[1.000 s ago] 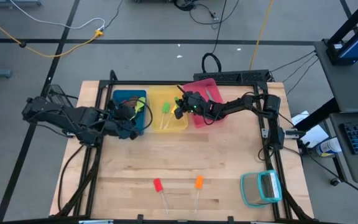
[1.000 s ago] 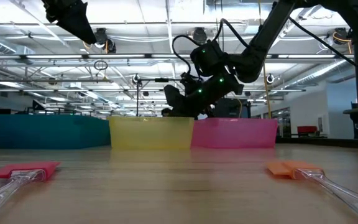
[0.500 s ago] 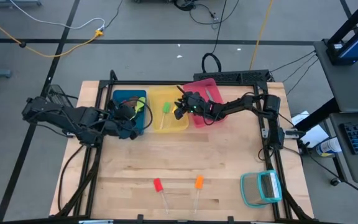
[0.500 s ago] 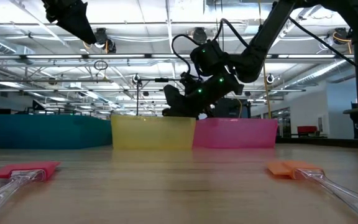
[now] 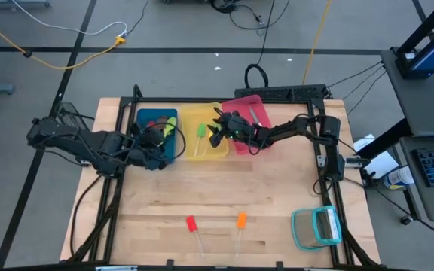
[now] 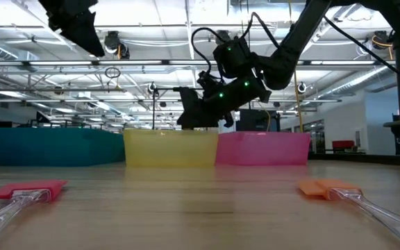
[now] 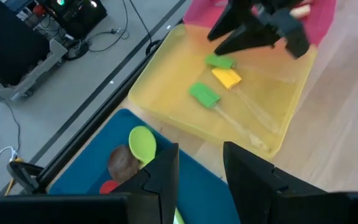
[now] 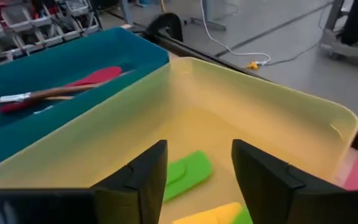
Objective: Pick & Place Kitchen Items
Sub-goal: Put the orange spatula into the yellow bin
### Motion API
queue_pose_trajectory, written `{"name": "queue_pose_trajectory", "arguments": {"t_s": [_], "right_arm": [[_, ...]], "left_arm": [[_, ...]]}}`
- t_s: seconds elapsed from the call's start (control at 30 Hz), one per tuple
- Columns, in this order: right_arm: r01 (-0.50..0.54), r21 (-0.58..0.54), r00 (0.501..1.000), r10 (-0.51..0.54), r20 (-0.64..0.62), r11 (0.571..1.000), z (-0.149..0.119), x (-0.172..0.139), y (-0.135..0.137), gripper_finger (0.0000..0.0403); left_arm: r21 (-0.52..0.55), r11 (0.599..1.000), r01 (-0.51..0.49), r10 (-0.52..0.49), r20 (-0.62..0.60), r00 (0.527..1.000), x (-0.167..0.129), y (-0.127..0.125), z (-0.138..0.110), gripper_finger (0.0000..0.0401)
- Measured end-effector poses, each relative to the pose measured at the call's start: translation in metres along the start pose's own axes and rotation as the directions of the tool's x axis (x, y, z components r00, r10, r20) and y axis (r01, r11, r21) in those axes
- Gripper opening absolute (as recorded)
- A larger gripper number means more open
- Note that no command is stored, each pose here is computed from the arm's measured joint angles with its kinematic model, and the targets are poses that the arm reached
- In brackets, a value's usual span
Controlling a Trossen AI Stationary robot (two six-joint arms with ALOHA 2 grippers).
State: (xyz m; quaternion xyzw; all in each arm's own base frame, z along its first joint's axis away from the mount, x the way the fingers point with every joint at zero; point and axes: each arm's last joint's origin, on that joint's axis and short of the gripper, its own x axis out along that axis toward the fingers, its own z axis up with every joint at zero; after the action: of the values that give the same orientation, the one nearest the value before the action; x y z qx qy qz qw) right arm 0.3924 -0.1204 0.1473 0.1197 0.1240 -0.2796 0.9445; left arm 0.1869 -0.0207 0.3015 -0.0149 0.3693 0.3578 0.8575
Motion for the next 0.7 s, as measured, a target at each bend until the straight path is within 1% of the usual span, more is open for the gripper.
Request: {"name": "queue_pose_trajectory", "arguments": {"t_s": [0.13, 0.17, 0.27, 0.4, 0.57, 0.7], "right_arm": [[-0.043, 0.001, 0.998, 0.043, 0.035, 0.999, 0.010, -0.009, 0.015, 0.0178], [-0.055, -0.007, 0.998, 0.055, 0.027, 0.998, 0.012, -0.013, 0.019, 0.0178], [-0.146, -0.062, 0.989, 0.145, -0.014, 0.987, 0.017, -0.025, 0.036, 0.0175], [-0.248, -0.105, 0.967, 0.240, -0.085, 0.963, 0.024, -0.051, 0.062, 0.0172], [-0.331, -0.152, 0.931, 0.297, -0.211, 0.931, 0.020, -0.086, 0.094, 0.0174], [-0.397, -0.181, 0.893, 0.334, -0.300, 0.900, 0.014, -0.112, 0.115, 0.0177]], "left_arm": [[-0.005, 1.000, -0.021, 0.021, -0.030, 0.999, 0.009, -0.002, -0.013, 0.0131], [-0.011, 1.000, -0.024, 0.024, -0.034, 0.999, 0.012, -0.003, -0.016, 0.0131], [-0.032, 0.999, -0.011, 0.010, -0.052, 0.999, 0.019, -0.006, -0.024, 0.0131], [-0.042, 0.997, 0.068, -0.071, -0.077, 0.994, 0.028, -0.014, -0.033, 0.0131], [-0.082, 0.977, 0.197, -0.204, -0.078, 0.976, 0.038, -0.025, -0.040, 0.0131], [-0.112, 0.956, 0.269, -0.278, -0.070, 0.958, 0.042, -0.030, -0.043, 0.0131]]}}
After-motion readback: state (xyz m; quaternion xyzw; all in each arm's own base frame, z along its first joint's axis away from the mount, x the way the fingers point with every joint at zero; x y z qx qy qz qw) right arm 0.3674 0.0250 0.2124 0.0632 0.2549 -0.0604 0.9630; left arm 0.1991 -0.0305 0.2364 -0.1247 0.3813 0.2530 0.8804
